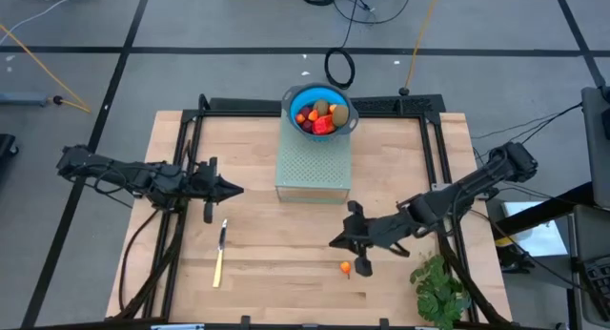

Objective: Pick & Place Fruit
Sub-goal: Put the peach into the blue strainer bowl on the shelf

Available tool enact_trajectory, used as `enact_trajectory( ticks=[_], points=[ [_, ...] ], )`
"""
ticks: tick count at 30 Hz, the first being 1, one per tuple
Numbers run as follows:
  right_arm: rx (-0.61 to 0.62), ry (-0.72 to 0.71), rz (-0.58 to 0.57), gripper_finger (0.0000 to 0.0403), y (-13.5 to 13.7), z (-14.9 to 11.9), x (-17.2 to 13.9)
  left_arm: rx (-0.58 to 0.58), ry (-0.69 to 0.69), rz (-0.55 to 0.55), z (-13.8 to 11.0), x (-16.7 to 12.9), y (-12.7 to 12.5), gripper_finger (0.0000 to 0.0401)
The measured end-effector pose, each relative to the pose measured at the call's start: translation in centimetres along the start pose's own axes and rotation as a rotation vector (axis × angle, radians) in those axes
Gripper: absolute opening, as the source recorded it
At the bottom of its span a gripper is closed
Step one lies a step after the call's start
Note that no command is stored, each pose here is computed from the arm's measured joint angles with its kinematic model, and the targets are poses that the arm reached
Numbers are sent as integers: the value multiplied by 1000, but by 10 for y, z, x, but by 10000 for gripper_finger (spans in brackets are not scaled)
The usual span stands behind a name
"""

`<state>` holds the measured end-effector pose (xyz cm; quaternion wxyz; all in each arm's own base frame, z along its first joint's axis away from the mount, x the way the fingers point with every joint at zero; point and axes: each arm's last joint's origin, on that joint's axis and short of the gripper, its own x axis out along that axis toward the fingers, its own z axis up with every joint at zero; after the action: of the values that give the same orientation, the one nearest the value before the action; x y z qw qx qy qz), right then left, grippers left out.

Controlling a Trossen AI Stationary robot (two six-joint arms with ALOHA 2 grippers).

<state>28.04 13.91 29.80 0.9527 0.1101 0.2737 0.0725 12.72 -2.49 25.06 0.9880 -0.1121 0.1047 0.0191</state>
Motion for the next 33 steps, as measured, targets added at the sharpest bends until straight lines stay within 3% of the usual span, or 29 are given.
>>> enact_trajectory(
  ticks=[16,24,33],
  points=[
    [277,172,-35,0,27,-13,24,58,-10,-38,-3,-11,3,6],
    [465,378,-3,0,30,-32,32,63,9,-50,-5,-11,3,4],
    [603,626,12,0,29,-64,71,76,40,-52,-8,-11,3,4]
  ],
)
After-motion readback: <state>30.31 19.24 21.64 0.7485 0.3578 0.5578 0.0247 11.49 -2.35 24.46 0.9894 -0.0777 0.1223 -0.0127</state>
